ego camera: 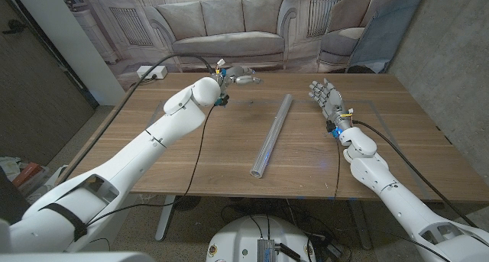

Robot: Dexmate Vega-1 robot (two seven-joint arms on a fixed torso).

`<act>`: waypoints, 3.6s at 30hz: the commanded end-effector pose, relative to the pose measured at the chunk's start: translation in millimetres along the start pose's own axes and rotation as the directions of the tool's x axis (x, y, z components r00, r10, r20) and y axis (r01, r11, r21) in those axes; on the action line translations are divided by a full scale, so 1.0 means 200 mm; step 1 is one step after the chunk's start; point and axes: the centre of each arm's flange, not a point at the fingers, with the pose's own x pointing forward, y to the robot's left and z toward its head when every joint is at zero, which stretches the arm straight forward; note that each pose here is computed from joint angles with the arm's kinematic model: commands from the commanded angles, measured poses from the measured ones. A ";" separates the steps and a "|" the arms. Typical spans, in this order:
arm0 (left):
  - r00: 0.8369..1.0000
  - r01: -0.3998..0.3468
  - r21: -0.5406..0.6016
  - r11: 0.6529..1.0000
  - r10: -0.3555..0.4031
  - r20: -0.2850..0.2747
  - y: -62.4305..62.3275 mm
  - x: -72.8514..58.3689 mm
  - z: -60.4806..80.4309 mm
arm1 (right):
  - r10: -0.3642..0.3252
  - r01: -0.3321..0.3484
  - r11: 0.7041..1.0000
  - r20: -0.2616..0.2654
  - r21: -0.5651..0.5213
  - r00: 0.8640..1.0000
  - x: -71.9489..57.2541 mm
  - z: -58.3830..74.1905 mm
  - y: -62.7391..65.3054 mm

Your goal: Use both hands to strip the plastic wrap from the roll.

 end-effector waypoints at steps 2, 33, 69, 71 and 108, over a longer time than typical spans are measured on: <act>0.987 0.080 0.141 0.987 -0.059 -0.147 0.01 0.04 0.10 | -0.004 0.004 1.000 -0.001 0.010 1.000 -0.01 -0.02 -0.02; 0.901 0.330 0.249 0.911 -0.224 -0.373 -0.04 0.21 0.35 | 0.004 -0.005 0.999 0.023 0.047 1.000 0.00 -0.04 -0.06; 0.794 0.560 0.432 0.707 -0.308 -0.525 -0.23 0.42 0.60 | 0.002 -0.008 0.994 0.047 0.112 0.999 0.00 -0.09 -0.10; 0.790 0.565 0.451 0.691 -0.297 -0.536 -0.25 0.43 0.62 | 0.000 -0.006 0.994 0.046 0.112 0.999 0.00 -0.09 -0.11; 0.755 0.626 0.543 0.560 -0.260 -0.602 -0.55 0.53 0.64 | -0.011 0.004 0.989 0.050 0.147 0.999 -0.01 -0.14 -0.18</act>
